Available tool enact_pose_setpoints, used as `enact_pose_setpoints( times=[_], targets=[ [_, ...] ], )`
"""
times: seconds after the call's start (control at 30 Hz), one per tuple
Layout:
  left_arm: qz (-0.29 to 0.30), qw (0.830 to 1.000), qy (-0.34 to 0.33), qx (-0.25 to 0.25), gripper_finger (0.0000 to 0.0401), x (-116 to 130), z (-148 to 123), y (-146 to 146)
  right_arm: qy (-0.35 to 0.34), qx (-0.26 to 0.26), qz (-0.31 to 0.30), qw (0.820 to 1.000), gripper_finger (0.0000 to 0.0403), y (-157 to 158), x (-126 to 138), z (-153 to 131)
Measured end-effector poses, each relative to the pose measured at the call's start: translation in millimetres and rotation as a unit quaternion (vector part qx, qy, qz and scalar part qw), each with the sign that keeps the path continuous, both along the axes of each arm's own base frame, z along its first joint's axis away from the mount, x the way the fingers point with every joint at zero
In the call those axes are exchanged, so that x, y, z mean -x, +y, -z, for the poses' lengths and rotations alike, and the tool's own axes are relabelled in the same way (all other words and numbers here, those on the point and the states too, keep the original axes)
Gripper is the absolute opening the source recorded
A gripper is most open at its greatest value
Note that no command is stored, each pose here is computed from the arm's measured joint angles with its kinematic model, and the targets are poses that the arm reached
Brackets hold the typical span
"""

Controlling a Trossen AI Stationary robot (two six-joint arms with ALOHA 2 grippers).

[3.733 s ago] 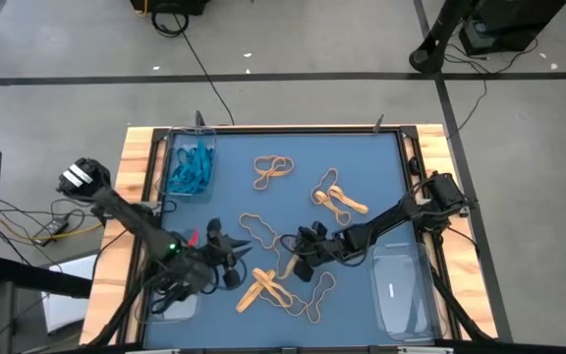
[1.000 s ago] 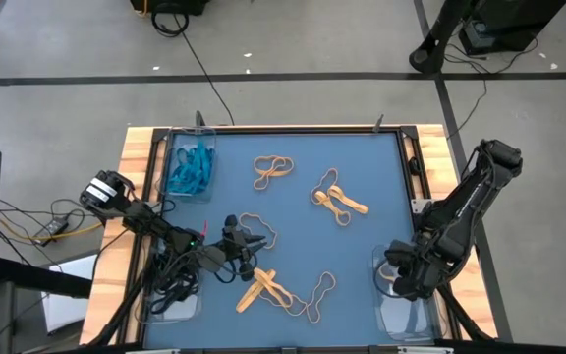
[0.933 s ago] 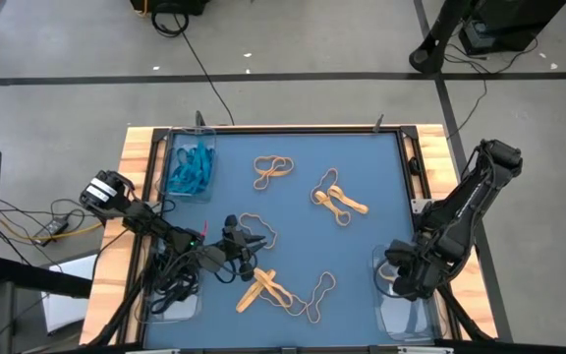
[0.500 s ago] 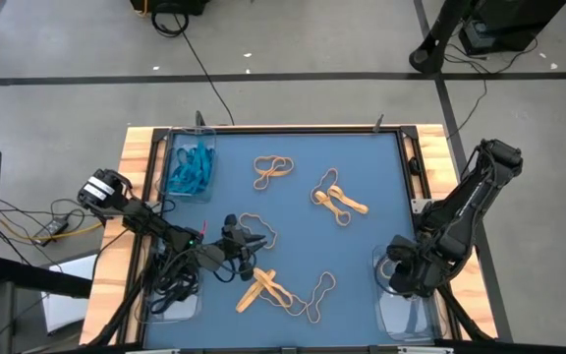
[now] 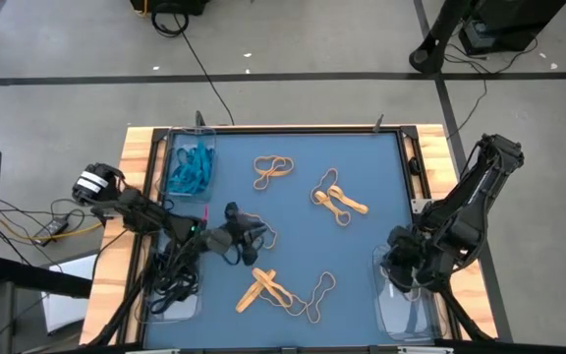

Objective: Sort rubber bands into baskets
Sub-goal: Put the yellow rubber band into the bottom right transparent bin

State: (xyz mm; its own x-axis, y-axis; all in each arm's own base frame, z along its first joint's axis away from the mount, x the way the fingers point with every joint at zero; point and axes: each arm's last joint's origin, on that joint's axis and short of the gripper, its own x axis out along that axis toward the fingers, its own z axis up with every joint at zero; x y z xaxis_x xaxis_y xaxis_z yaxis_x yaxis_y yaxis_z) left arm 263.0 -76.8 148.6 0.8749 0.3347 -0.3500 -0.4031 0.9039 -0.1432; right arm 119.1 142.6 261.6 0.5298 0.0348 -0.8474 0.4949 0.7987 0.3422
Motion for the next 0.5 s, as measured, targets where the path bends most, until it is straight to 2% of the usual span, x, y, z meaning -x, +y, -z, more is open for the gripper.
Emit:
enact_pose_setpoints(
  times=[0.1,0.23,0.37,0.5],
  targets=[
    [-0.002,0.999,0.034,0.006,0.0085,-6.5,-5.8,21.3,-0.038,0.019,0.005,0.999,0.0126,0.4,-2.9,-1.7],
    [-0.014,0.997,0.080,-0.014,0.0111,-20.8,-18.5,48.0,-0.087,0.052,0.022,0.995,0.0126,-1.4,-6.9,-4.1],
    [-0.051,0.989,0.131,-0.040,0.0151,-34.2,-37.5,78.3,-0.129,0.076,0.033,0.988,0.0126,-2.0,-11.8,-7.1],
    [-0.091,0.979,0.176,-0.050,0.0186,-37.1,-49.5,113.7,-0.151,0.096,0.030,0.983,0.0126,-0.1,-15.0,-7.5]
  ],
)
